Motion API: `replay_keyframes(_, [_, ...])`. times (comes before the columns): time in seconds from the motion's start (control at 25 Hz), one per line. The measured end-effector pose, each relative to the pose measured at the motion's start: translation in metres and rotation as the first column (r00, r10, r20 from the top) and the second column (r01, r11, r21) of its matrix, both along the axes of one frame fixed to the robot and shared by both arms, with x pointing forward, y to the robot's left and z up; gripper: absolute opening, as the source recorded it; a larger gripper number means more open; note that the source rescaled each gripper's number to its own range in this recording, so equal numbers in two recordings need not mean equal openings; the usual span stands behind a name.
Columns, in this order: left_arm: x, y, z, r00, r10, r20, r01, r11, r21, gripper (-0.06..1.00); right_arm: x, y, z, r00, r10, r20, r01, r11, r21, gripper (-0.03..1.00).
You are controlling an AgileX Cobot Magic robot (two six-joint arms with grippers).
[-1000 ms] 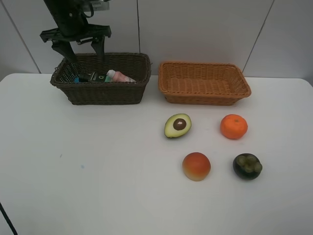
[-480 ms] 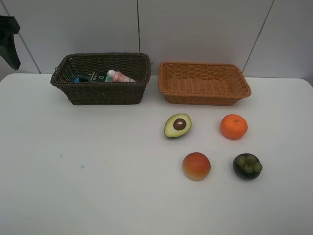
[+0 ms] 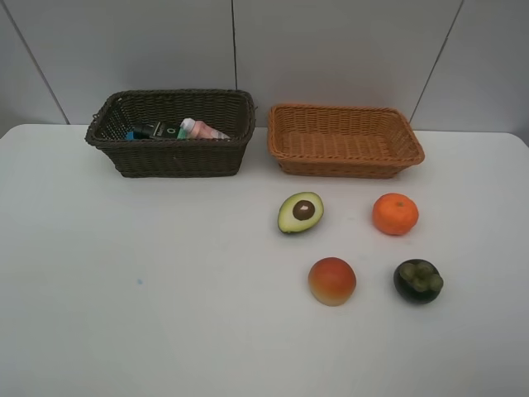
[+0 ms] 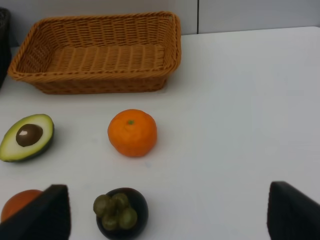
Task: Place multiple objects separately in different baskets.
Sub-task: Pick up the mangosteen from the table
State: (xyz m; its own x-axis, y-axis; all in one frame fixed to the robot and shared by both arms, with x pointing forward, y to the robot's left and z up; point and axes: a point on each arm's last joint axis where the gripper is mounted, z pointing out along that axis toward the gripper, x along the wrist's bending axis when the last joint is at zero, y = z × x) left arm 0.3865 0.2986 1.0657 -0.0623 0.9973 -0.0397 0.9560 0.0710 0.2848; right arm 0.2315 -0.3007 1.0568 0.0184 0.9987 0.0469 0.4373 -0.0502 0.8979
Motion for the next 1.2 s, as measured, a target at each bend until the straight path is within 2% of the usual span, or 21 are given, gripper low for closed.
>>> replay_keyframes(0.12, [-0.031,-0.003,-0.007,0.998,-0.042,0.050,0.043,0.999,-0.020,0.88,0.000,0.000,0.000,1.000,0.000,0.000,0.000,1.000,0.000,0.99])
replay_keyframes(0.24, [-0.063,-0.006,-0.010,0.983,-0.094,0.157,0.100,0.995,-0.027,0.88,0.000,0.000,0.000,1.000,0.000,0.000,0.000,1.000,0.000,0.99])
replay_keyframes(0.4, [-0.100,-0.006,-0.013,0.938,-0.142,0.317,0.147,0.989,0.008,0.88,0.000,0.000,0.000,1.000,0.000,0.000,0.000,1.000,0.000,0.99])
replay_keyframes(0.52, [-0.122,-0.007,-0.009,0.883,-0.161,0.441,0.164,0.986,0.031,0.88,0.000,0.000,0.000,1.000,0.000,0.000,0.000,1.000,0.000,0.99])
replay_keyframes(0.76, [-0.161,-0.009,-0.009,0.737,-0.228,0.637,0.213,0.972,0.102,0.88,0.000,0.000,0.000,1.000,0.000,0.000,0.000,1.000,0.000,0.99])
replay_keyframes(0.84, [-0.166,-0.010,-0.010,0.712,-0.245,0.659,0.220,0.968,0.122,0.88,0.000,0.000,0.000,1.000,0.000,0.000,0.000,1.000,0.000,0.99])
replay_keyframes(1.2, [-0.159,-0.010,-0.010,0.660,-0.242,0.711,0.213,0.968,0.132,0.88,0.000,0.000,0.000,1.000,0.000,0.000,0.000,1.000,0.000,0.99])
